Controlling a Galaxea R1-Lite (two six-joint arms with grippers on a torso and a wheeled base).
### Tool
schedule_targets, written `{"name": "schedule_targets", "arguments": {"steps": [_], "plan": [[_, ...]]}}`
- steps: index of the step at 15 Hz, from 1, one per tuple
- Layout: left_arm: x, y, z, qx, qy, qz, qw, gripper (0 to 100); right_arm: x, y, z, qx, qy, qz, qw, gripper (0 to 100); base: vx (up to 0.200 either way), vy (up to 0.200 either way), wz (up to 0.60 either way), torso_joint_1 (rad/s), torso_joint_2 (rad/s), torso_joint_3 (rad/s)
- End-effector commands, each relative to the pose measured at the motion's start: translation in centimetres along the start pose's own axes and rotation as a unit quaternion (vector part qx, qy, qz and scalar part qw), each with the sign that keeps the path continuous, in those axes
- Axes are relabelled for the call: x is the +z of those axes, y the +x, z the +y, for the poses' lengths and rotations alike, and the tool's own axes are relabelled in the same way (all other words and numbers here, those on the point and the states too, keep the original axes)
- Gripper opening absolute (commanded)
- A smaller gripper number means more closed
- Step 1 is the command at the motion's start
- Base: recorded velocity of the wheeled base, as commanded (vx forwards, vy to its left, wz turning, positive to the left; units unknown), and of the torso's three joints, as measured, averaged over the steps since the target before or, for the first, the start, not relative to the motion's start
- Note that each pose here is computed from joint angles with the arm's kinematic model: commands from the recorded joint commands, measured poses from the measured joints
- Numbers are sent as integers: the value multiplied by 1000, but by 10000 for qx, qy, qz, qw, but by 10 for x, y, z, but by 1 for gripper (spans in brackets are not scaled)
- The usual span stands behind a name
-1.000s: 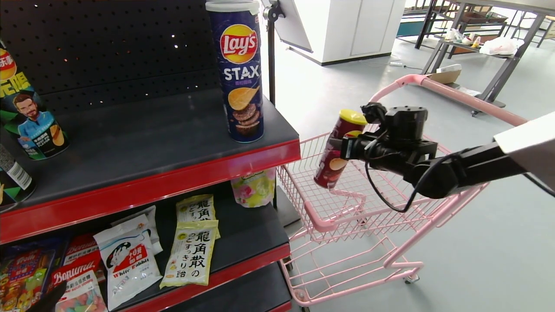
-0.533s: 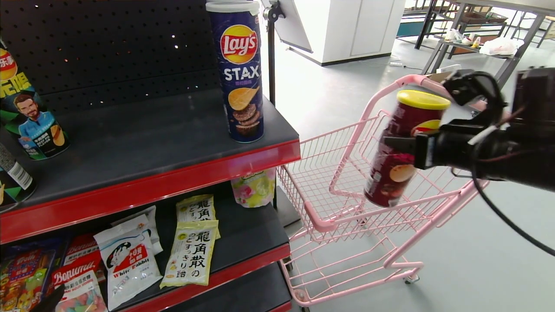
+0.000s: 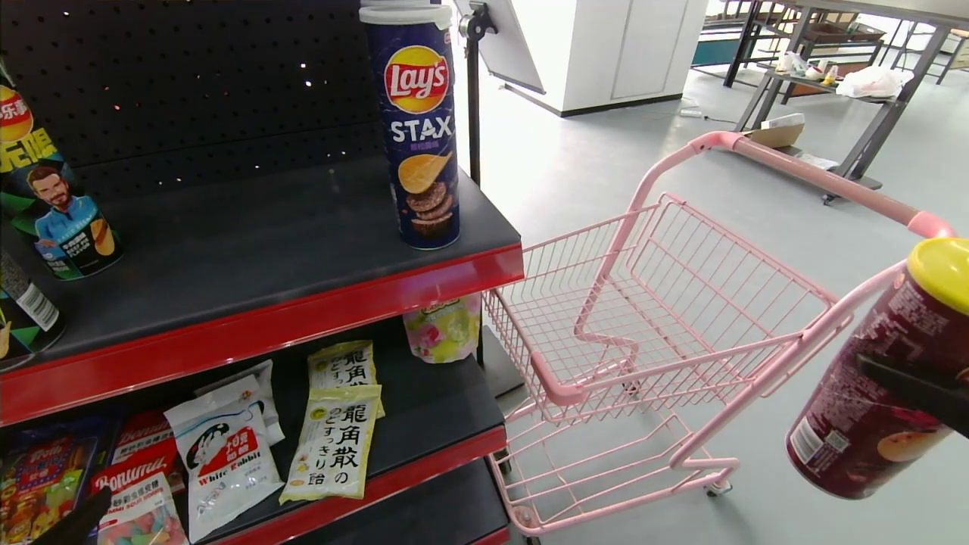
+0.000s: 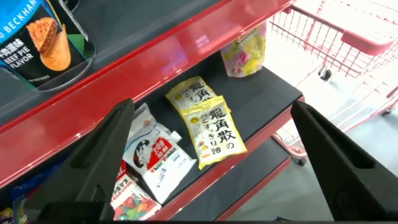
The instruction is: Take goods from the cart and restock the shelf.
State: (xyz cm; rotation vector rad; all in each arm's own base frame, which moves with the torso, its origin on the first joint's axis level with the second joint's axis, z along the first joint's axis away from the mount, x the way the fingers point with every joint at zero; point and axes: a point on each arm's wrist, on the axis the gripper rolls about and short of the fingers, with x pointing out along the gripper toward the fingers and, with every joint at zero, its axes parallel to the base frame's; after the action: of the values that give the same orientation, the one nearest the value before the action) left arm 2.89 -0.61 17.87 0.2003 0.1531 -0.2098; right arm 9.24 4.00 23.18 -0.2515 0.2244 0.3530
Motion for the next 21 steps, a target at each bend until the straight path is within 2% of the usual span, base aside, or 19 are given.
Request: {"name": "schedule_targets", "arguments": {"steps": [1, 4, 8, 11, 13, 14, 21], "plan": [[5, 3, 1, -49, 6, -4, 10000, 100, 0, -11, -1, -42, 2, -207, 9998, 0, 0, 0, 0, 0, 0, 0], [18, 3, 3, -34, -8, -133, 9999, 100, -1, -10, -1, -67, 7, -179, 9998, 0, 0, 0, 0, 0, 0, 0], [14, 3, 2, -27, 2, -85, 10000, 100, 1, -7, -3, -113, 20, -145, 9998, 0, 0, 0, 0, 18, -59, -46], [17, 4, 3, -33, 40, -94, 9999, 100, 2, -5, -3, -108, 17, -115, 9999, 0, 0, 0, 0, 137, -442, -299], [16, 4, 2, -34, 210, -80, 9997, 100, 5, -2, -3, -106, 1, -107, 9999, 0, 0, 0, 0, 190, -542, -364], [17, 4, 3, -37, 247, -104, 9996, 100, 6, 0, -3, -105, -23, -100, 9999, 0, 0, 0, 0, 198, -574, -373], [21, 6, 3, -114, 317, -105, 9994, 100, 11, 5, -3, -71, -25, -83, 9999, 0, 0, 0, 0, 201, -512, -326]]}}
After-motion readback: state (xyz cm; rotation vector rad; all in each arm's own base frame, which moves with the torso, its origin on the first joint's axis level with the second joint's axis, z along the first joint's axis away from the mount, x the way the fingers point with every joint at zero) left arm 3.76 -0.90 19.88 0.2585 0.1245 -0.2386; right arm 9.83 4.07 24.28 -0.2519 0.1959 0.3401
